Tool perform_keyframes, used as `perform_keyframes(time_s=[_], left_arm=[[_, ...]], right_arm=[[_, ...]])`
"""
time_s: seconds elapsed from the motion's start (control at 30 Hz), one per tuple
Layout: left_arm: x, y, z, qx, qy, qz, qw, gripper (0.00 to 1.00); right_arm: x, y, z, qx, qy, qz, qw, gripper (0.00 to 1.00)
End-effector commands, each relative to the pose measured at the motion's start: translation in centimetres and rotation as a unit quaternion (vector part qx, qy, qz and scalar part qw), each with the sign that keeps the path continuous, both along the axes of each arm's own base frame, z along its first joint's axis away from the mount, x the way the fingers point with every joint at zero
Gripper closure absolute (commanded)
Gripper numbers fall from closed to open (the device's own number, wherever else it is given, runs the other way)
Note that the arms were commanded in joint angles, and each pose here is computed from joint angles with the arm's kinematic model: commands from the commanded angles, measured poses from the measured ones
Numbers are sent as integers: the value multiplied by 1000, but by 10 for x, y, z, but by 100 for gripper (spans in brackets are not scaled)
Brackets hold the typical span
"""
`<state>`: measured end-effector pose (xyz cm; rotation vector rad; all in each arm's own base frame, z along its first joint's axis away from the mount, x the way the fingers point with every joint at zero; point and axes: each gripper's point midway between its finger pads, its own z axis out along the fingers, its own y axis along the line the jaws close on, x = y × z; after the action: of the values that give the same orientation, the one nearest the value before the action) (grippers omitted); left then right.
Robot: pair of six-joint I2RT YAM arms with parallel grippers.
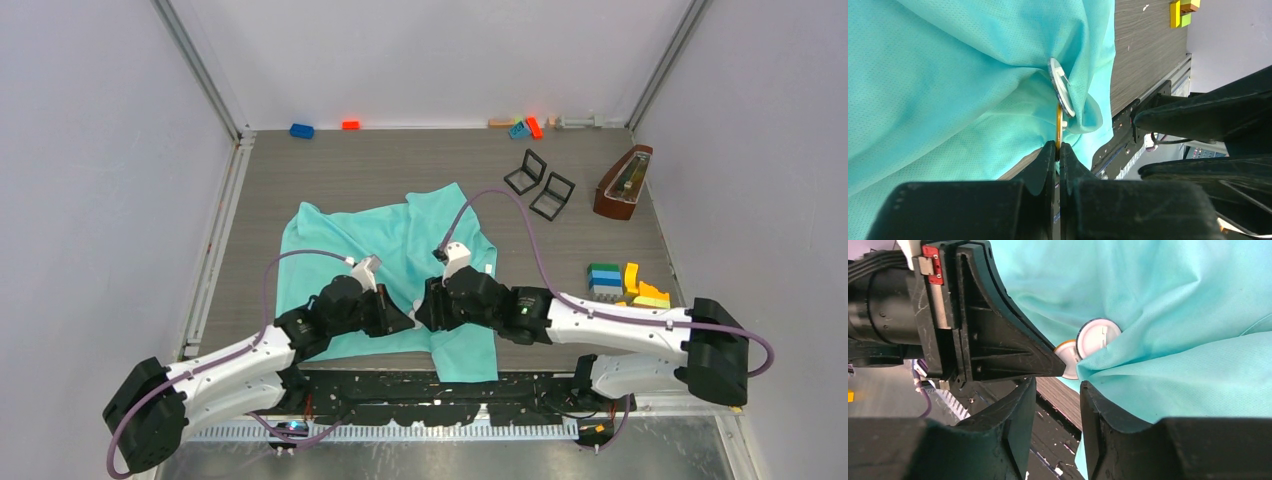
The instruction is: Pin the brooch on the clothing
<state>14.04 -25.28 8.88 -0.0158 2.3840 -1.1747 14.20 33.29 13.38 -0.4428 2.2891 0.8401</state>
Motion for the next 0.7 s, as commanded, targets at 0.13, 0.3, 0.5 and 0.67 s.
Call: perform_keyframes(time_s=[0.13,0.3,0.5,0.67], left_arm=[[7,-7,13,-24,-20,5,1000,100],[6,-7,13,-27,-19,6,999,100],[6,-8,15,-32,-24,3,999,100],[5,-10,19,-43,-35,-7,998,100]], right_arm=[[-1,-4,-6,-7,-12,5,1000,56],[-3,2,-21,-18,1,16,1000,58],[-3,4,-40,-41,12,15,999,75],[-1,3,-51,-55,13,12,998,85]])
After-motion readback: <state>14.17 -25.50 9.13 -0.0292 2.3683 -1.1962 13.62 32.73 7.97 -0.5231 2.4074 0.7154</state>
